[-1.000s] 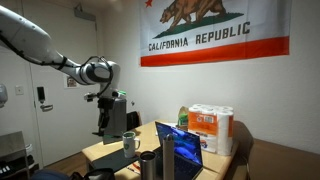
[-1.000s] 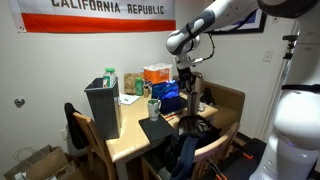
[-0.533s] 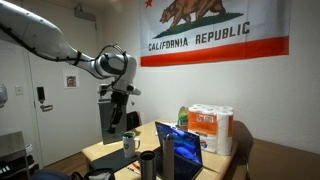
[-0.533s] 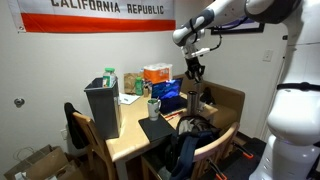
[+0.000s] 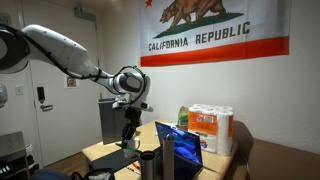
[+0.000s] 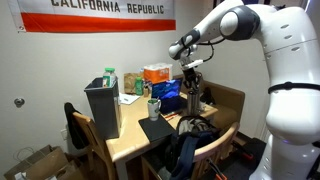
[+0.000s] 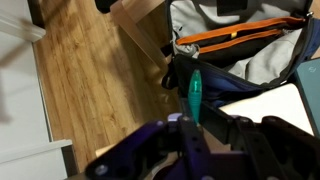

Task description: Put the spoon in the cup, the cup in the bag and close the laptop

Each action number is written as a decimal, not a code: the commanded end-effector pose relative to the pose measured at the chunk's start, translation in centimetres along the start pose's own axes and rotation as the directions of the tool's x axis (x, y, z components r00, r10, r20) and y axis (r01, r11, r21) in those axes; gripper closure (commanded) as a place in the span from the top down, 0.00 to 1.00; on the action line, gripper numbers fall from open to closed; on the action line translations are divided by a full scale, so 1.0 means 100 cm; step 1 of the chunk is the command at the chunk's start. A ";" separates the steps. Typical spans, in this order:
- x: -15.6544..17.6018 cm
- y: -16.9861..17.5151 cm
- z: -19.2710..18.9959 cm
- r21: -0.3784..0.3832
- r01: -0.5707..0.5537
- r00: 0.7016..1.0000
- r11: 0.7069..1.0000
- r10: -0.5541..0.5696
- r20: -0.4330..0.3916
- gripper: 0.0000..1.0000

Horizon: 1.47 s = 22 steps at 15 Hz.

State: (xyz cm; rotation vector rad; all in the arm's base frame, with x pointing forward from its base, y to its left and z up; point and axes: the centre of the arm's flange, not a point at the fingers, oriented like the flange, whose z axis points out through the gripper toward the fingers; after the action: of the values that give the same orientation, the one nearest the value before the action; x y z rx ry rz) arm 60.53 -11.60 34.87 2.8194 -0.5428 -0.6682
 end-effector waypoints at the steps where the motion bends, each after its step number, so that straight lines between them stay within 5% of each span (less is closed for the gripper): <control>1: 0.029 0.008 -0.024 0.018 -0.005 1.000 1.000 0.005 0.003 0.09; 22: 0.057 0.034 0.007 0.147 -0.030 0.992 0.989 0.012 0.122 0.08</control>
State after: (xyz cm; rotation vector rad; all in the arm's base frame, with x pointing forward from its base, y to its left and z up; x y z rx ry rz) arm 62.95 -16.39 33.44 2.8892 -0.6514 -0.8111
